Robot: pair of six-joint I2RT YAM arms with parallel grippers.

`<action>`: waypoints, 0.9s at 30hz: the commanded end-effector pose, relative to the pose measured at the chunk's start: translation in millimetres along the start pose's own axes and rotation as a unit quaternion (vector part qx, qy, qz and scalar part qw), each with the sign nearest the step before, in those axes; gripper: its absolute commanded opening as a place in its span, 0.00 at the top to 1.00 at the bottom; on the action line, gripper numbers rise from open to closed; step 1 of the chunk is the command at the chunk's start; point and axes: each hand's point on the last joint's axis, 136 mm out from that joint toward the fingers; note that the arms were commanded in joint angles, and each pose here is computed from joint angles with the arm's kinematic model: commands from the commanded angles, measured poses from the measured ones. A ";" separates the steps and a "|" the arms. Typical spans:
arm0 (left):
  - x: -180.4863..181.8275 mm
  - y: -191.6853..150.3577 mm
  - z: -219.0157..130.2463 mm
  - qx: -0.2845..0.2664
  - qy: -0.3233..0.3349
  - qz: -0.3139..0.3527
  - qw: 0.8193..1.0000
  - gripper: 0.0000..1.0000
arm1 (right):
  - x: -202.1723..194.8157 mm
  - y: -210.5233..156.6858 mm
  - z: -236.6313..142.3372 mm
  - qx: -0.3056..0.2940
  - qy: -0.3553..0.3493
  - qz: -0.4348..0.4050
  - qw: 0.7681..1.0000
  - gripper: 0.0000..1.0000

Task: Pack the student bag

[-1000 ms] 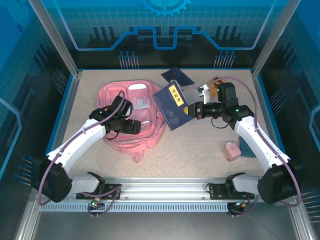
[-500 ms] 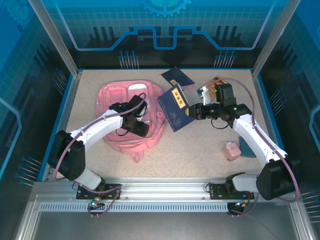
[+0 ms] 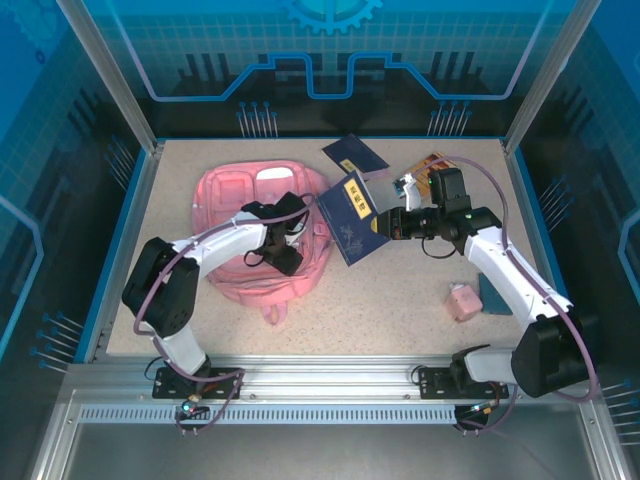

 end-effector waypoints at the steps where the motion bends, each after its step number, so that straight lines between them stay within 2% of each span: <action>1: 12.8 15.5 -2.5 -0.018 0.039 0.020 0.999 0.29 | -3.4 4.2 -1.4 -0.010 0.001 0.006 1.000 1.00; 4: 14.3 19.1 -3.6 -0.022 0.045 0.023 0.999 0.43 | -4.9 3.3 -0.8 -0.009 -0.002 0.009 1.000 1.00; 8: 16.7 25.3 -13.7 -0.045 0.053 0.020 0.997 0.70 | -5.6 2.3 -1.3 -0.008 -0.004 0.010 1.000 1.00; 10: 19.4 32.7 -25.4 -0.071 0.058 0.013 0.996 0.80 | -6.1 2.1 -2.0 -0.008 -0.007 0.011 1.000 1.00; 13: 28.9 45.9 -46.2 -0.117 0.076 -0.008 0.990 0.91 | -8.7 -0.1 -6.1 -0.002 -0.025 0.015 1.000 1.00; 17: 48.6 64.0 -80.4 -0.186 0.114 -0.054 0.975 0.98 | -13.9 -7.0 -17.3 0.006 -0.062 0.023 0.998 1.00; 20: 66.5 73.9 -114.7 -0.242 0.146 -0.098 0.954 1.00 | -12.2 -16.4 -22.9 0.018 -0.067 0.034 0.997 1.00; 23: 82.0 81.1 -154.3 -0.302 0.168 -0.140 0.928 1.00 | -7.5 -26.1 -23.7 0.034 -0.058 0.051 0.996 1.00; 27: 87.5 89.3 -190.6 -0.353 0.155 -0.176 0.906 1.00 | 8.4 -36.1 -15.4 0.055 -0.018 0.074 0.996 1.00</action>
Point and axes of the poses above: each hand's point on the last joint's axis, 136 mm out from that joint toward the fingers, its own z axis out along the fingers, its own x axis along the line the jaws close on, y = z × x, and after that the axes turned 6 degrees about -z, right-handed
